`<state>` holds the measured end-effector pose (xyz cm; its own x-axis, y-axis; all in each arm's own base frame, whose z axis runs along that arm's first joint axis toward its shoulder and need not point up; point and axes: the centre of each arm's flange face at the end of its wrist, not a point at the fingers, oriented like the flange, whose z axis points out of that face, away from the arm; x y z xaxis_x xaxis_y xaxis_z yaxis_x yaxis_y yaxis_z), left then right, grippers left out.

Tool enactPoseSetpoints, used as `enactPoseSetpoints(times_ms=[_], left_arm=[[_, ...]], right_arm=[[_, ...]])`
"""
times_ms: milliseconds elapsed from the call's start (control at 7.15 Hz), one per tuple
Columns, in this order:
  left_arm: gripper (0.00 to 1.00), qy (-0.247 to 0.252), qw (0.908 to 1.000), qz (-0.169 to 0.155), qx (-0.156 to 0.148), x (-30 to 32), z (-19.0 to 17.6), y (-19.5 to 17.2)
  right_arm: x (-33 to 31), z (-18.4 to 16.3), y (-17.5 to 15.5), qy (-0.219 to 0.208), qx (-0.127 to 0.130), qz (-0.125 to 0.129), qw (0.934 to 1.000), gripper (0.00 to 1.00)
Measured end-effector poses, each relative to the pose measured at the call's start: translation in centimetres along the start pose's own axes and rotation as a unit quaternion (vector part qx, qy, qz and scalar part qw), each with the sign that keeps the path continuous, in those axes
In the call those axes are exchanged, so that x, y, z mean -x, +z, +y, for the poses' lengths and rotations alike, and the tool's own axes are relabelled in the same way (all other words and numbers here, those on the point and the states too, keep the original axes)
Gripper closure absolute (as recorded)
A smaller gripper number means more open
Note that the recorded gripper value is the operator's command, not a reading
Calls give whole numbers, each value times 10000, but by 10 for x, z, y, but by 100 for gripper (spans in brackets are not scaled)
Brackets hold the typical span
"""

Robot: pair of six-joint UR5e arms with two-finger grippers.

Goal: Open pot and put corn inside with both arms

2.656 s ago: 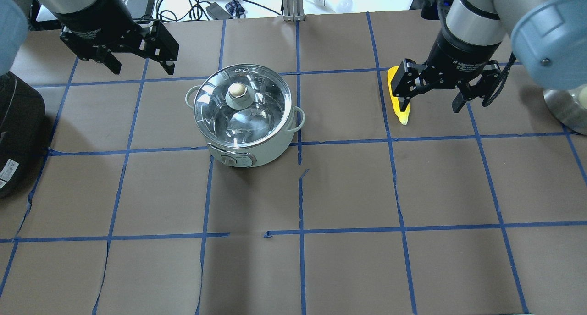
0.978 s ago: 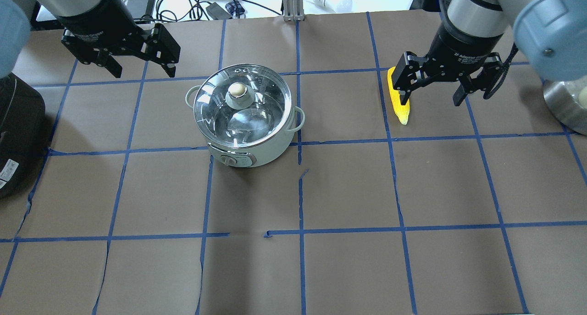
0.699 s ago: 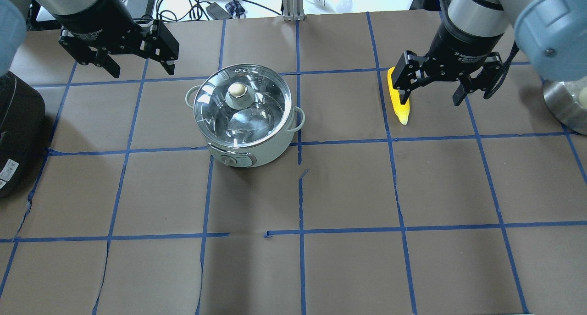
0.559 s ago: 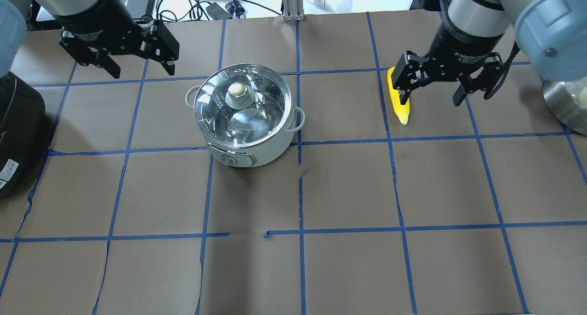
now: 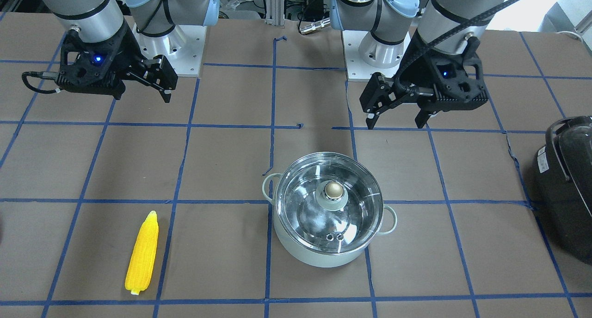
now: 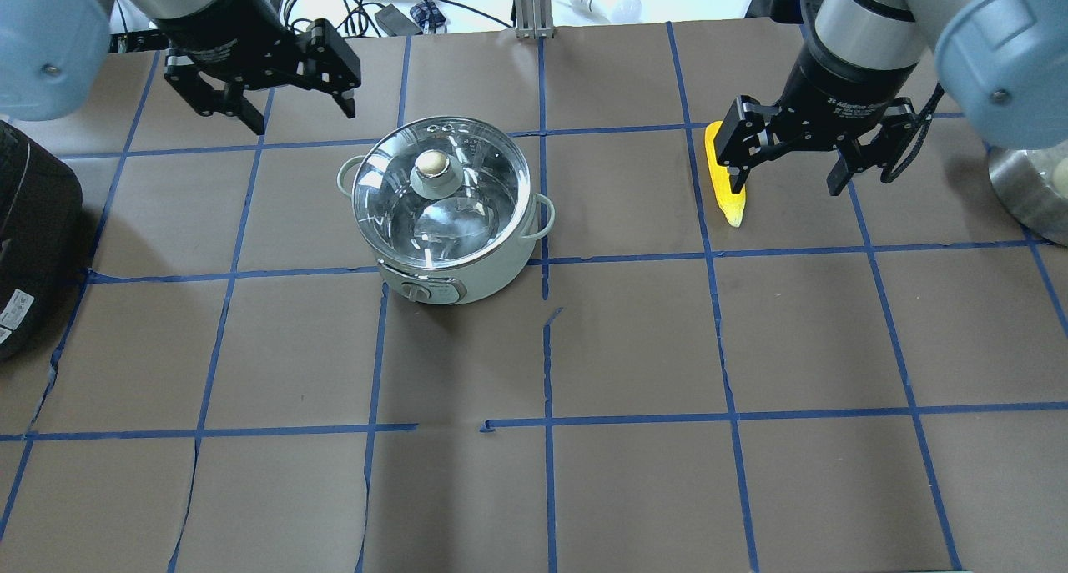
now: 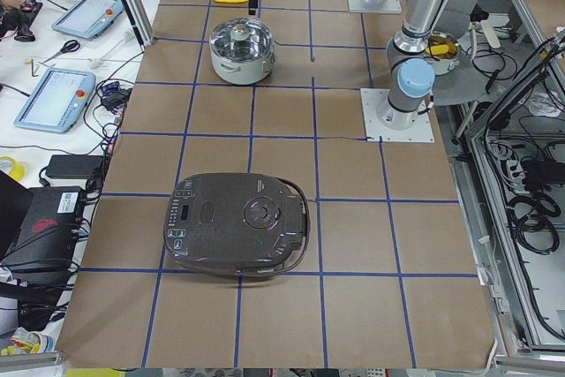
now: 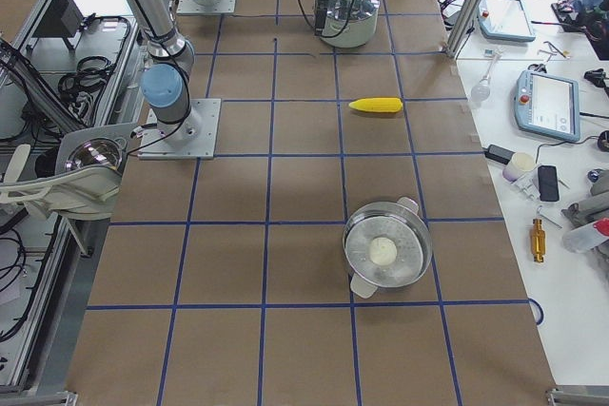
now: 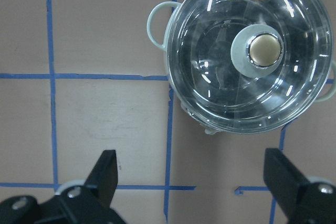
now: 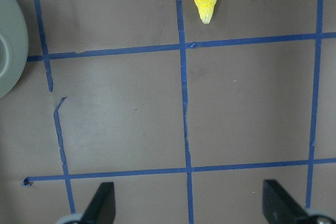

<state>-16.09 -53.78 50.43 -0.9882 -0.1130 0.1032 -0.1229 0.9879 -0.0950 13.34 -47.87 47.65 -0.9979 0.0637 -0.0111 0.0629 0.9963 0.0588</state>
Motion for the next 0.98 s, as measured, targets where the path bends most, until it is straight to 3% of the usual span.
enactPoseSetpoints(times_ms=[559, 978], left_arm=[[0, 230, 9996, -62, 159, -85, -29, 110], [2, 303, 9986, -287, 315, -88, -33, 145]], right_arm=[[-1, -2, 8, -51, 75, 17, 10000, 0], [-3, -8, 14, -1, 43, 78, 10000, 0]])
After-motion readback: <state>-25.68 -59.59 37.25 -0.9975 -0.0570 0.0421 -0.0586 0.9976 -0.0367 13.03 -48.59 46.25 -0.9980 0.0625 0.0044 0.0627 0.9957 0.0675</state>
